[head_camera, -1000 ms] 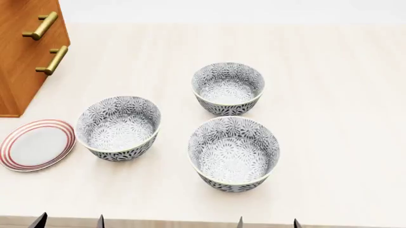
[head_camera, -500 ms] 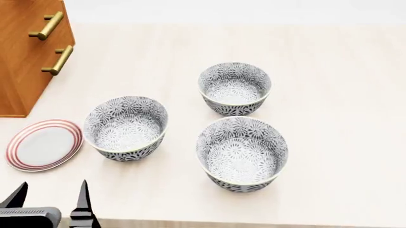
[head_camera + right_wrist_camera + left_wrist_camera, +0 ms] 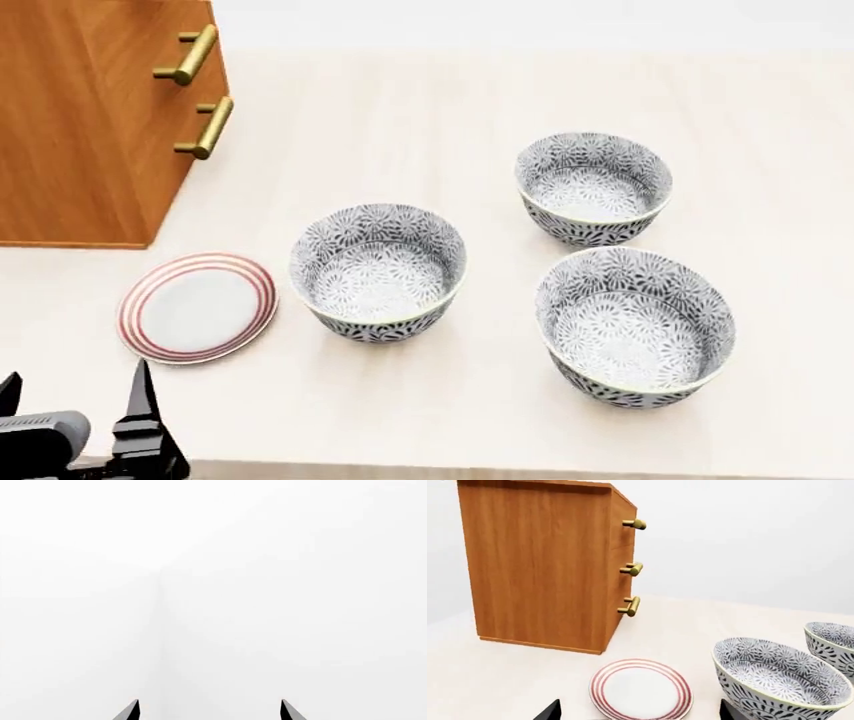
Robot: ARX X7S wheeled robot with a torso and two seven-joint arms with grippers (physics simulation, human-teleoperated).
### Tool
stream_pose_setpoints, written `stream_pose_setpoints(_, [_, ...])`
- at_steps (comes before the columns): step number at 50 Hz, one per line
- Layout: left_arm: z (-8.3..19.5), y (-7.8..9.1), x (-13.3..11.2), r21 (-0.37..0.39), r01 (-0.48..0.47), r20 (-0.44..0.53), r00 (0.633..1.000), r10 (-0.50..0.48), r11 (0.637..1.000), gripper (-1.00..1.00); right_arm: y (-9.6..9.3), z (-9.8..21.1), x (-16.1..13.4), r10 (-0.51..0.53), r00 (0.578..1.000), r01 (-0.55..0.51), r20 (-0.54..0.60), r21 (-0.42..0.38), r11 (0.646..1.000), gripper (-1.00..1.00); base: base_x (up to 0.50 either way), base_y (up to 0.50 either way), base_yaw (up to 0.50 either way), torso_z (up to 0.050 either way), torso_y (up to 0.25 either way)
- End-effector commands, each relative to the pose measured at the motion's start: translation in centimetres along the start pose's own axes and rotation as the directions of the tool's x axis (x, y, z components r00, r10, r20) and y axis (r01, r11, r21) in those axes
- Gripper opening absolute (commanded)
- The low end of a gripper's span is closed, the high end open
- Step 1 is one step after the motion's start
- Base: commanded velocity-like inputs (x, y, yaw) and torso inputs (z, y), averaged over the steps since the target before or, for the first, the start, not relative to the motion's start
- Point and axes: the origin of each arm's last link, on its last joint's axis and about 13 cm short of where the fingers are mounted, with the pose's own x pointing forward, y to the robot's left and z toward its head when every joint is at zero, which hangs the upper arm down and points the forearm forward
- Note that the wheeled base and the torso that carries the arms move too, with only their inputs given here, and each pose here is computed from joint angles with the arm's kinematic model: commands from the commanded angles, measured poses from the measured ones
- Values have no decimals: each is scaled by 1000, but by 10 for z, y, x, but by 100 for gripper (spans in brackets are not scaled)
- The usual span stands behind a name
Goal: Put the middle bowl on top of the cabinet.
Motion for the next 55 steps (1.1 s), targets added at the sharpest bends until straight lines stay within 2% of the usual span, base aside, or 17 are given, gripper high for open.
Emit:
stream_pose_setpoints(1, [17, 5, -2, -69, -45, 20, 999, 46, 997, 100, 0, 8, 2, -14, 1000, 15, 20, -25, 1000, 100, 0, 500, 0, 0, 0])
stream_pose_setpoints(15, [13, 5, 0, -71, -34, -8, 999, 34, 997, 100, 0, 8, 2, -15, 1000, 15, 12, -30, 999, 100, 0, 497, 0, 0, 0])
stream_pose_setpoints(26, [15, 6, -1, -81, -30, -12, 999, 29, 996, 100, 0, 8, 3, -5, 1000, 5, -14, 0, 1000, 100, 37, 2, 0, 0, 0])
stream_pose_setpoints(39, [14, 5, -6, -76, -26, -13, 1000, 25, 997, 100, -2, 7, 3, -15, 1000, 14, -22, -14, 1000, 100, 484, 0, 0, 0, 0])
stream_pose_setpoints(43, [16, 5, -7, -77, -24, -11, 1000, 23, 997, 100, -2, 7, 3, -19, 1000, 19, -19, -28, 999, 100, 0, 0, 0, 0, 0])
stream_pose_setpoints(51, [24, 5, -15, -58, -10, 17, 1000, 11, 998, 100, -4, 12, 6, -25, 1000, 25, 0, -26, 999, 100, 9, 0, 0, 0, 0])
stream_pose_setpoints(55, [32, 4, -24, -50, 10, 48, 999, -7, 999, 100, -4, 14, 7, -25, 1000, 25, 8, -27, 999, 100, 448, 0, 0, 0, 0])
